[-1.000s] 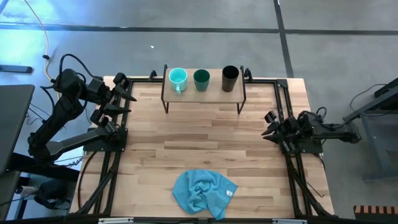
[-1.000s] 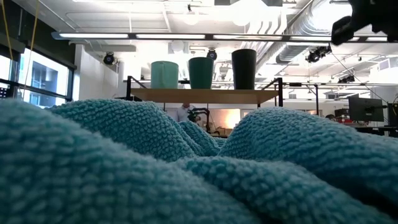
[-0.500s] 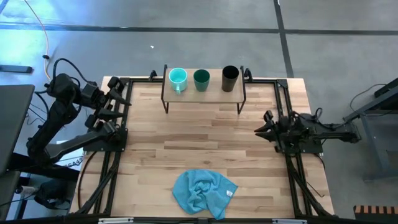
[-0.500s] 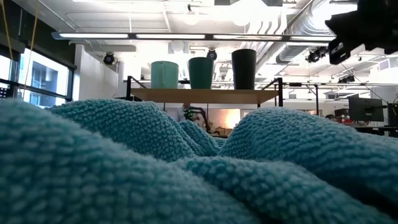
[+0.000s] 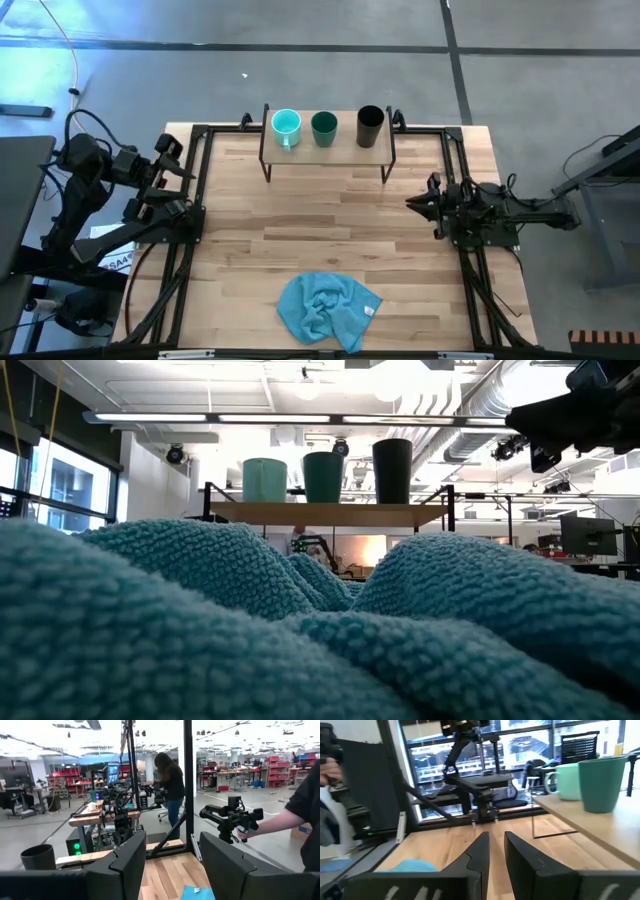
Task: Stack small to large cups/mugs on shelf
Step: Return to Home Position
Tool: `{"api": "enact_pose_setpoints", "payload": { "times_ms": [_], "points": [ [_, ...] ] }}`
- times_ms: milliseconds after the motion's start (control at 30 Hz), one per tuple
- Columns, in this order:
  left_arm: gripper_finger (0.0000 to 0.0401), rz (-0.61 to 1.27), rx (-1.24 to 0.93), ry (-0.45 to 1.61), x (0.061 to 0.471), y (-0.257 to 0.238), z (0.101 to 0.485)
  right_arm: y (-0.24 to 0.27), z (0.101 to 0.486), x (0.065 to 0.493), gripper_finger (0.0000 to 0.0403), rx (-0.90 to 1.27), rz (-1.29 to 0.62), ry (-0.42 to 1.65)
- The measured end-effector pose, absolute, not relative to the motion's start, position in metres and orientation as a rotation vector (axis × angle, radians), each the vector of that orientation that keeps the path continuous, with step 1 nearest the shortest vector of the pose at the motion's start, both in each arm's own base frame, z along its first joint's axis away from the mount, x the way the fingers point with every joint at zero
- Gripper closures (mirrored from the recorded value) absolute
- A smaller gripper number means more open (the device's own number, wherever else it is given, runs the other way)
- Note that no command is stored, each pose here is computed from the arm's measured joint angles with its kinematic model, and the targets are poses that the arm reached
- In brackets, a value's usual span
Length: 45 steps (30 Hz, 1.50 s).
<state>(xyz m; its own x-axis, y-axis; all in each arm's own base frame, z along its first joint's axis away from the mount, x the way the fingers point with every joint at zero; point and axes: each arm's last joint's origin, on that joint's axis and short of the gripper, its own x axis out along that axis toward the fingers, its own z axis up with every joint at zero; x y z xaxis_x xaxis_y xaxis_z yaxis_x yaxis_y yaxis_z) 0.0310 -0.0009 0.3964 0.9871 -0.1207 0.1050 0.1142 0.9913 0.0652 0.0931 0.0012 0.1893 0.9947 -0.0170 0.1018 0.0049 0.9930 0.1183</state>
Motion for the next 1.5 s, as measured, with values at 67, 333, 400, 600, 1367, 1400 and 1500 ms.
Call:
{"api": "enact_pose_setpoints", "payload": {
  "times_ms": [67,333,400,600,1367,1400,1500],
  "points": [
    [0.0226,-0.118,0.068,-0.117,0.028,-0.004,0.395,0.001,0.189,0.093,0.0353,0.109,-0.021,-0.103],
    [0.0226,-0.121,0.061,-0.132,0.022,-0.011,0.39,0.001,0.184,0.093,0.0353,0.114,-0.038,-0.045],
    [0.0226,-0.121,0.063,-0.134,0.022,-0.011,0.39,0.0,0.184,0.093,0.0353,0.11,-0.04,-0.044],
    [0.0226,-0.12,0.041,-0.117,0.022,-0.011,0.388,0.0,0.181,0.094,0.0353,0.119,-0.044,-0.015],
    [0.0226,0.345,-0.166,-0.254,0.036,0.021,0.322,-0.001,0.182,0.093,0.0353,0.123,-0.108,-0.034],
    [0.0226,0.371,-0.179,-0.258,0.038,0.025,0.317,-0.002,0.182,0.093,0.0353,0.125,-0.114,-0.035],
    [0.0226,0.437,-0.198,-0.27,0.043,0.033,0.306,-0.002,0.182,0.093,0.0353,0.133,-0.117,-0.035]
  ]
}}
